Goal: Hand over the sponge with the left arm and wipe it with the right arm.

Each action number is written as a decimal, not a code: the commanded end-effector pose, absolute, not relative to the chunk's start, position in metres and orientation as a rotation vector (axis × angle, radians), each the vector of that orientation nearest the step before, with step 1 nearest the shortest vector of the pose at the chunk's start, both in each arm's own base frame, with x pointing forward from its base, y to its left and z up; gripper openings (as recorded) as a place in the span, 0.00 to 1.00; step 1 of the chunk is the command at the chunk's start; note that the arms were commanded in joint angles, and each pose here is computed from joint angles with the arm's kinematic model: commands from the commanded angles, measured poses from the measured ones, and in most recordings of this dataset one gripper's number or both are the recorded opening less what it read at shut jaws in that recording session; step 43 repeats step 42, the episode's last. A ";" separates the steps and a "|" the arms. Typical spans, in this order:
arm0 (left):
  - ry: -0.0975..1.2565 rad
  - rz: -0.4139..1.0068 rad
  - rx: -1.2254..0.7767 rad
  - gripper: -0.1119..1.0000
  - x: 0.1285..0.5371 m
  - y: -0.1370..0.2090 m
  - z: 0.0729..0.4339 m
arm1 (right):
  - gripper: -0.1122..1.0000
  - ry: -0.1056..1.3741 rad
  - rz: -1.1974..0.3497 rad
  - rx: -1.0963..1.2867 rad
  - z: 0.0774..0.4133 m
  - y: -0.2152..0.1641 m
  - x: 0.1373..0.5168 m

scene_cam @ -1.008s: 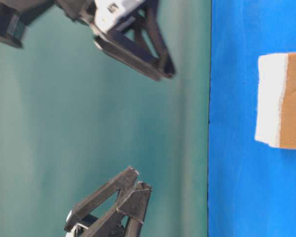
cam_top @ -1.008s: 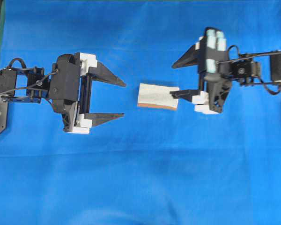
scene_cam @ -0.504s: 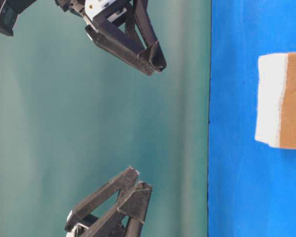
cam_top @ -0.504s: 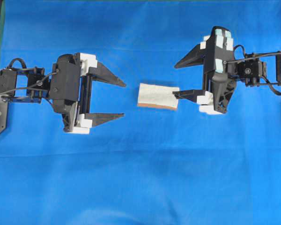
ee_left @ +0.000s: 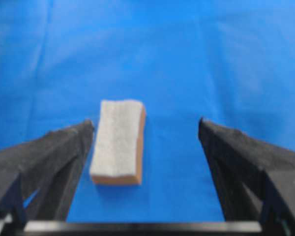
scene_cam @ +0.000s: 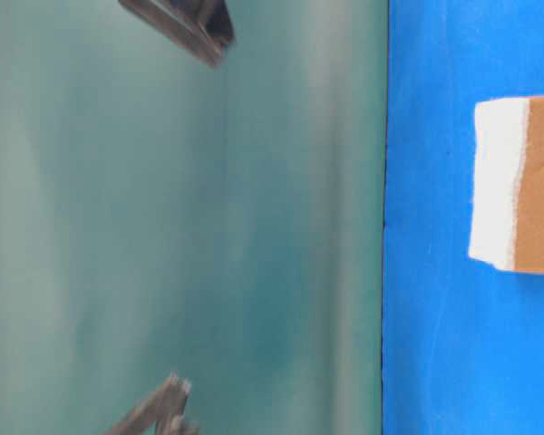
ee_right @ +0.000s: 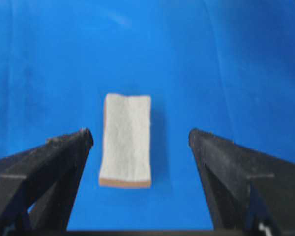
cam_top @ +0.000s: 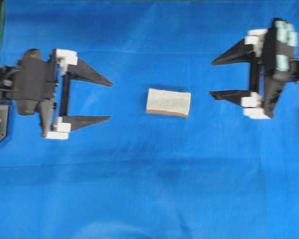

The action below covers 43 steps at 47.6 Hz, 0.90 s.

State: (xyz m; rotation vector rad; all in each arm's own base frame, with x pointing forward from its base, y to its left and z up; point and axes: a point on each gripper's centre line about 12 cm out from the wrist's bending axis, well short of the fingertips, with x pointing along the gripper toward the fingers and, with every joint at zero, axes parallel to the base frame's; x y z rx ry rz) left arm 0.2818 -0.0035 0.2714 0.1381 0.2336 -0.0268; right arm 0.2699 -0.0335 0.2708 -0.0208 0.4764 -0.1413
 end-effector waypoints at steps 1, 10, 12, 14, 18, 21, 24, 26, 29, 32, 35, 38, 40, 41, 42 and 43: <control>0.187 -0.027 0.138 0.86 0.270 -0.004 0.284 | 0.77 0.424 -0.135 -0.025 0.286 -0.029 0.256; 0.192 -0.029 0.133 0.86 0.237 -0.004 0.291 | 0.77 0.389 -0.128 -0.027 0.293 -0.022 0.220; 0.189 -0.028 0.133 0.86 0.228 -0.004 0.294 | 0.77 0.382 -0.127 -0.023 0.292 -0.021 0.211; 0.192 -0.029 0.133 0.86 0.220 -0.003 0.294 | 0.77 0.377 -0.130 -0.020 0.290 -0.021 0.203; 0.190 -0.031 0.133 0.86 0.204 -0.004 0.292 | 0.77 0.370 -0.134 -0.008 0.285 -0.020 0.189; 0.181 -0.031 0.133 0.86 0.192 -0.003 0.289 | 0.77 0.362 -0.136 0.000 0.280 -0.020 0.179; 0.163 -0.028 0.131 0.86 0.177 -0.003 0.284 | 0.76 0.351 -0.135 0.016 0.274 -0.019 0.169; 0.152 -0.030 0.130 0.86 0.170 -0.003 0.280 | 0.76 0.341 -0.133 0.025 0.271 -0.018 0.164; 0.137 -0.029 0.128 0.86 0.159 -0.003 0.274 | 0.76 0.333 -0.130 0.039 0.263 -0.017 0.157; 0.130 -0.029 0.125 0.86 0.151 -0.003 0.267 | 0.76 0.321 -0.123 0.055 0.255 -0.016 0.153; 0.130 -0.028 0.124 0.86 0.145 -0.003 0.261 | 0.76 0.299 -0.112 0.078 0.245 -0.014 0.150; 0.133 -0.029 0.124 0.86 0.140 -0.003 0.255 | 0.76 0.251 -0.098 0.106 0.242 -0.012 0.149; 0.129 -0.030 0.122 0.86 0.138 -0.003 0.253 | 0.76 0.233 -0.093 0.113 0.241 -0.011 0.149; 0.126 -0.030 0.122 0.86 0.137 -0.003 0.252 | 0.76 0.229 -0.092 0.116 0.240 -0.011 0.149; 0.126 -0.030 0.122 0.86 0.137 -0.003 0.251 | 0.76 0.230 -0.091 0.117 0.238 -0.011 0.149; 0.126 -0.030 0.122 0.86 0.137 -0.003 0.251 | 0.76 0.230 -0.091 0.117 0.238 -0.011 0.149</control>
